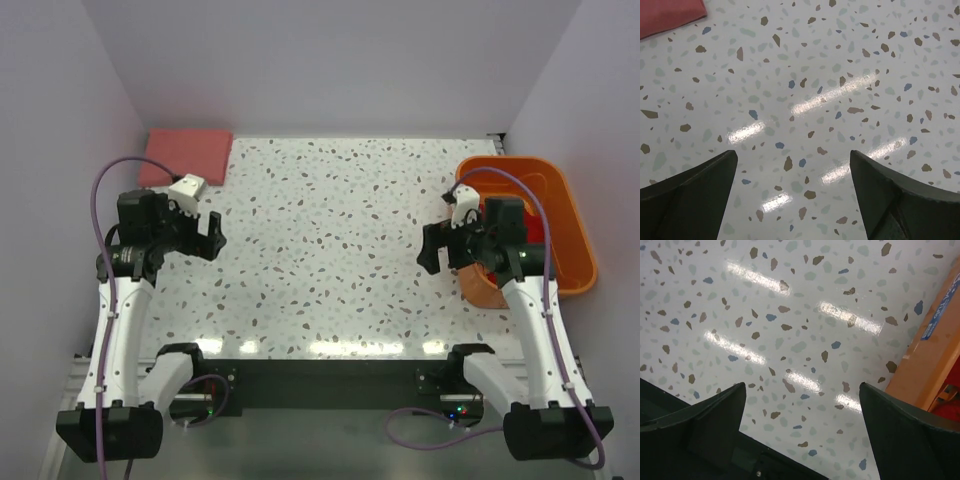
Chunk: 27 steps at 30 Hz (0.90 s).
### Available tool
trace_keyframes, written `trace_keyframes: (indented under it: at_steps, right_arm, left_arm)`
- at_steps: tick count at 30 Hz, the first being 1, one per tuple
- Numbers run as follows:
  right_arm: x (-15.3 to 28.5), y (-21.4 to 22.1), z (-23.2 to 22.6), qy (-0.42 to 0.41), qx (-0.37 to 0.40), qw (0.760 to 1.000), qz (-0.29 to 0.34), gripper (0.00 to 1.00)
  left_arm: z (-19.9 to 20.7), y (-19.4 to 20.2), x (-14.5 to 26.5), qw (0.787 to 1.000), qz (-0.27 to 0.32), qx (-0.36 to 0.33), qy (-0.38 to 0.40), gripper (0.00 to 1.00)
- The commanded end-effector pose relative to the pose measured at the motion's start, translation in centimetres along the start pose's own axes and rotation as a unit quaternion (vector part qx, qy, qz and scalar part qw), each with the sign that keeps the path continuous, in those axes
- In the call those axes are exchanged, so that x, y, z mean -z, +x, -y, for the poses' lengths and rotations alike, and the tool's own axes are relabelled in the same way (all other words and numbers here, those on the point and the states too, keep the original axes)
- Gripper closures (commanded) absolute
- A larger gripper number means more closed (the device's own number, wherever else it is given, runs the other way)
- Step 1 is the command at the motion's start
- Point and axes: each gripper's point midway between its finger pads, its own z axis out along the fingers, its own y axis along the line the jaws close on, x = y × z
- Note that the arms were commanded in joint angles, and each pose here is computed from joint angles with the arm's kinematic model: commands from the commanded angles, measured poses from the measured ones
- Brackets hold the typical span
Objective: Fold and stack the t-shirts
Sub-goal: Grab the tshirt from the pile
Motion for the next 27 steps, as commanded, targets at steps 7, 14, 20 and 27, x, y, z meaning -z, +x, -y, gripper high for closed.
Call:
trace_keyframes:
  at_steps: [7, 14, 20, 27]
  right_arm:
    - [6.5, -15.0, 2.1, 0.069, -0.021, 0.988, 0.138, 0.01]
    - [6.6, -16.7, 11.5, 0.19, -0.054, 0.977, 0.075, 0.01]
    - [3.8, -9.9, 19.6, 0.242, -0.111, 0.96, -0.082, 0.01]
    - [-1.2, -0.2, 25.2, 0.252, -0.163, 0.926, -0.231, 0.01]
  left_arm:
    - [0.9, -7.5, 1.0, 0.996, 0.079, 0.018, 0.041, 0.0]
    - [0.1, -9.1, -0.3, 0.995, 0.087, 0.022, 0.043, 0.0]
    - [-0.6, -8.7, -1.7, 0.996, 0.072, 0.03, 0.04, 0.0]
    - [-1.2, -7.9, -3.4, 0.997, 0.051, 0.039, 0.043, 0.0]
